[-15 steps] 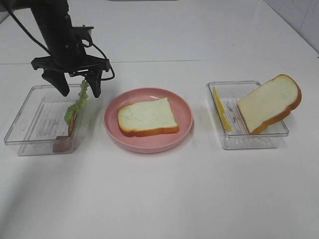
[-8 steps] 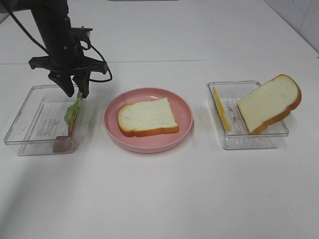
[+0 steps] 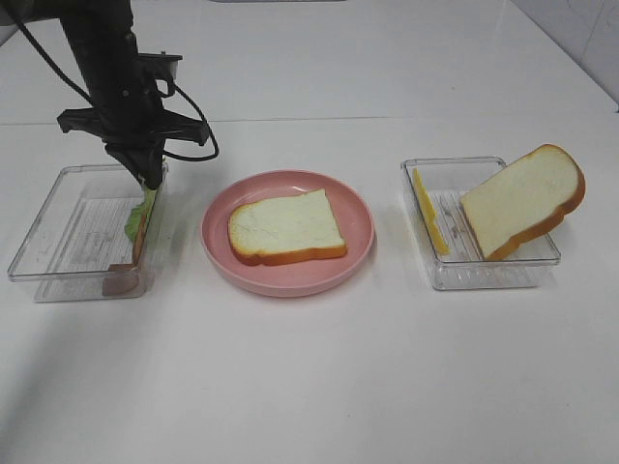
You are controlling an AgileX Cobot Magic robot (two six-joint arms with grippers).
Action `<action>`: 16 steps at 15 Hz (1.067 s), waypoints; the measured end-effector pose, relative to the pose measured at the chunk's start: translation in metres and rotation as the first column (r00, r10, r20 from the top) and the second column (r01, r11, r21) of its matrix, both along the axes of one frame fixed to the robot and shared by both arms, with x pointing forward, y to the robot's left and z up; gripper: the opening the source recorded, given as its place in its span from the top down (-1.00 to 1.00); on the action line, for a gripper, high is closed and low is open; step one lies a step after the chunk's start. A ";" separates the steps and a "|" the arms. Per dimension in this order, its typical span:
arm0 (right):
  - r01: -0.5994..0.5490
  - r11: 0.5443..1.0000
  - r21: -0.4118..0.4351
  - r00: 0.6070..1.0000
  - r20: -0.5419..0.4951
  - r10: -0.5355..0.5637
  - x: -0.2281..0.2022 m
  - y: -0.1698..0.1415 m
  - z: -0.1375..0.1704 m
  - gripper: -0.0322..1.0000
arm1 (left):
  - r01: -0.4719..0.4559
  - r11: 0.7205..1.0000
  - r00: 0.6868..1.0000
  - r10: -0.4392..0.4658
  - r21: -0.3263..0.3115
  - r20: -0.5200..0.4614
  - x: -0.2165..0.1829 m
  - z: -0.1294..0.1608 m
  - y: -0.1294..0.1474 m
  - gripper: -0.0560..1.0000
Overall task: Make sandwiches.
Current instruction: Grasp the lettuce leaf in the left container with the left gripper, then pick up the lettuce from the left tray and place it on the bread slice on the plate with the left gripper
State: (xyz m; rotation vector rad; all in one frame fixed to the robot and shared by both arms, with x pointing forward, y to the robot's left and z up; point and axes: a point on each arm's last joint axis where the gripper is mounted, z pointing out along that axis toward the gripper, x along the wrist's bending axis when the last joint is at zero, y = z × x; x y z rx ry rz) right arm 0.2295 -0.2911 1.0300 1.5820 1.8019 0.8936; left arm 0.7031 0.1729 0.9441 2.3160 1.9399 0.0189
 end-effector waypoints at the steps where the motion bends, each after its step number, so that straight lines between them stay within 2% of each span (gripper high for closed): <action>1: 0.000 1.000 0.000 1.000 0.000 0.000 0.000 0.000 0.000 -0.61 | 0.000 1.000 1.000 0.000 -0.001 0.004 0.000 0.002 0.000 0.89; 3: 0.000 1.000 0.000 1.000 0.000 0.000 0.000 0.000 0.000 -0.61 | -0.001 1.000 1.000 0.001 -0.006 0.023 -0.001 0.012 0.000 0.89; 4: 0.000 1.000 0.000 1.000 0.000 0.000 0.000 0.000 0.000 -0.61 | -0.003 1.000 0.997 0.005 -0.020 0.074 -0.005 0.038 0.001 0.89; 7: 0.000 1.000 0.000 1.000 0.000 0.000 0.000 0.000 0.000 -0.61 | -0.014 0.998 0.988 0.022 -0.056 0.156 -0.015 0.081 0.003 0.89; 9: 0.000 1.000 0.000 1.000 0.000 0.000 0.000 0.000 0.000 -0.61 | -0.018 0.991 0.983 0.042 -0.134 0.180 -0.022 0.102 -0.001 0.89; 11: 0.000 1.000 0.000 1.000 0.000 0.000 0.000 0.000 0.000 -0.61 | -0.006 0.971 0.985 0.048 -0.240 0.168 -0.028 0.113 -0.011 0.89; 13: 0.000 1.000 0.000 1.000 0.000 0.000 0.000 0.000 0.000 -0.61 | 0.048 0.937 0.990 0.001 -0.346 0.141 -0.035 0.114 -0.035 0.89; 14: 0.000 1.000 0.000 1.000 0.000 0.000 0.000 0.000 0.000 -0.61 | 0.061 0.928 0.990 -0.010 -0.367 0.140 -0.036 0.114 -0.041 0.89; 16: 0.000 1.000 0.000 1.000 0.000 0.000 0.000 0.000 0.000 -0.61 | 0.104 0.880 0.990 -0.045 -0.464 0.136 -0.040 0.110 -0.067 0.89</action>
